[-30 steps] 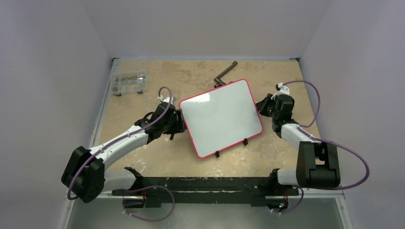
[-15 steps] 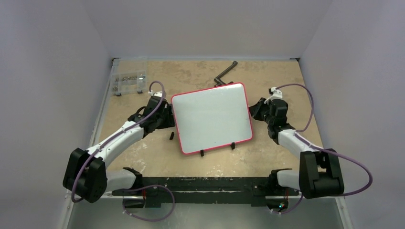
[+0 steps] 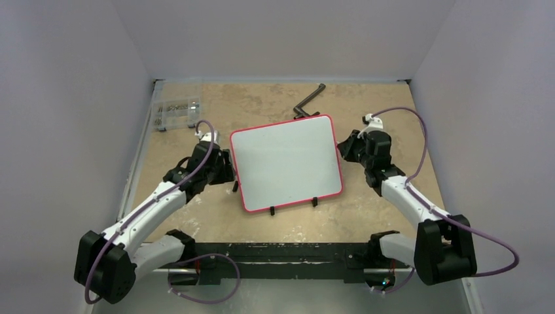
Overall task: Write a sentence on the whiteboard
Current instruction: Adjust the whiteboard at the center of the board.
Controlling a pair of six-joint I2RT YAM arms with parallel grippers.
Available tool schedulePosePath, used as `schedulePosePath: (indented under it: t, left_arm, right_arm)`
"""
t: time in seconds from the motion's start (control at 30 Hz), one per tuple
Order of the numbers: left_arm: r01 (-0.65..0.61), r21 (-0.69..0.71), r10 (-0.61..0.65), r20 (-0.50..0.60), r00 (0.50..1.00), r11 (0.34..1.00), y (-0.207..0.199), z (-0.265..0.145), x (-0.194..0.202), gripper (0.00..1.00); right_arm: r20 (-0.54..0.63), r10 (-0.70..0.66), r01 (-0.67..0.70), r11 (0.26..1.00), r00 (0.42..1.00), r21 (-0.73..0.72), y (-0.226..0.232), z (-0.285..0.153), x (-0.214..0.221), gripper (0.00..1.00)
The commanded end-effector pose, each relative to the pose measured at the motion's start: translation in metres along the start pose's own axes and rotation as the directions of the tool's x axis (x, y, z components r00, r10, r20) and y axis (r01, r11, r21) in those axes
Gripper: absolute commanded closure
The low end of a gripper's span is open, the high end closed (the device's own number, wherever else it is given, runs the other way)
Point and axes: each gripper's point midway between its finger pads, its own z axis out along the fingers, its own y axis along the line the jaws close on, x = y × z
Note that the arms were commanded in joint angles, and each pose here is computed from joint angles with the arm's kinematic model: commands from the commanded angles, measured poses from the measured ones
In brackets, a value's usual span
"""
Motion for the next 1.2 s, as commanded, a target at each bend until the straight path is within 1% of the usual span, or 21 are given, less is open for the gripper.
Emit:
schedulePosePath:
  t: [0.0, 0.17, 0.27, 0.37, 0.43, 0.53, 0.6, 0.67, 0.77, 0.87, 0.93, 1.03, 1.17]
  left_arm:
    - [-0.018, 0.006, 0.018, 0.064, 0.998, 1.000, 0.000, -0.023, -0.015, 0.41]
    - [-0.016, 0.030, 0.013, 0.099, 0.995, 0.999, -0.008, -0.047, -0.034, 0.35]
    - [-0.050, 0.037, 0.046, 0.117, 0.992, 0.998, -0.013, -0.061, -0.050, 0.34]
    - [-0.119, 0.069, 0.110, 0.121, 0.986, 0.990, -0.025, -0.073, -0.066, 0.33]
    - [-0.187, 0.105, 0.174, 0.117, 0.978, 0.977, -0.038, -0.082, -0.078, 0.33]
    - [-0.301, 0.133, 0.286, 0.119, 0.951, 0.944, -0.051, -0.090, -0.096, 0.30]
    - [-0.382, 0.159, 0.364, 0.131, 0.922, 0.910, -0.060, -0.089, -0.106, 0.29]
    - [-0.427, 0.174, 0.408, 0.133, 0.903, 0.887, -0.067, -0.087, -0.116, 0.29]
    - [-0.446, 0.211, 0.419, 0.159, 0.894, 0.870, -0.081, -0.085, -0.138, 0.30]
    - [-0.466, 0.306, 0.434, 0.171, 0.885, 0.830, -0.103, -0.081, -0.154, 0.30]
    - [-0.497, 0.354, 0.473, 0.160, 0.867, 0.792, -0.115, -0.074, -0.161, 0.30]
    - [-0.524, 0.403, 0.516, 0.138, 0.845, 0.750, -0.127, -0.060, -0.171, 0.30]
    - [-0.508, 0.493, 0.533, 0.102, 0.840, 0.706, -0.140, -0.039, -0.177, 0.30]
  right_arm:
    - [0.092, -0.071, 0.068, 0.997, 0.993, 0.033, 0.009, -0.008, -0.046, 1.00]
    - [0.142, -0.103, 0.091, 0.992, 0.985, 0.086, 0.006, -0.016, -0.070, 1.00]
    - [0.164, -0.112, 0.098, 0.991, 0.980, 0.092, 0.009, -0.021, -0.081, 1.00]
    - [0.190, -0.118, 0.105, 0.991, 0.975, 0.080, 0.014, -0.031, -0.090, 1.00]
    - [0.212, -0.127, 0.115, 0.991, 0.969, 0.070, 0.018, -0.038, -0.096, 1.00]
    - [0.241, -0.143, 0.132, 0.989, 0.960, 0.061, 0.024, -0.051, -0.107, 1.00]
    - [0.266, -0.140, 0.135, 0.990, 0.954, 0.037, 0.031, -0.059, -0.114, 1.00]
    - [0.278, -0.126, 0.131, 0.991, 0.952, -0.001, 0.040, -0.066, -0.117, 1.00]
    - [0.285, -0.080, 0.115, 0.988, 0.955, -0.107, 0.061, -0.079, -0.118, 1.00]
    - [0.323, -0.073, 0.124, 0.982, 0.944, -0.140, 0.069, -0.095, -0.125, 1.00]
    - [0.365, -0.079, 0.139, 0.980, 0.928, -0.142, 0.074, -0.109, -0.135, 1.00]
    - [0.372, -0.072, 0.148, 0.972, 0.926, -0.180, 0.083, -0.124, -0.137, 1.00]
    - [0.364, -0.056, 0.160, 0.952, 0.930, -0.260, 0.098, -0.136, -0.135, 1.00]
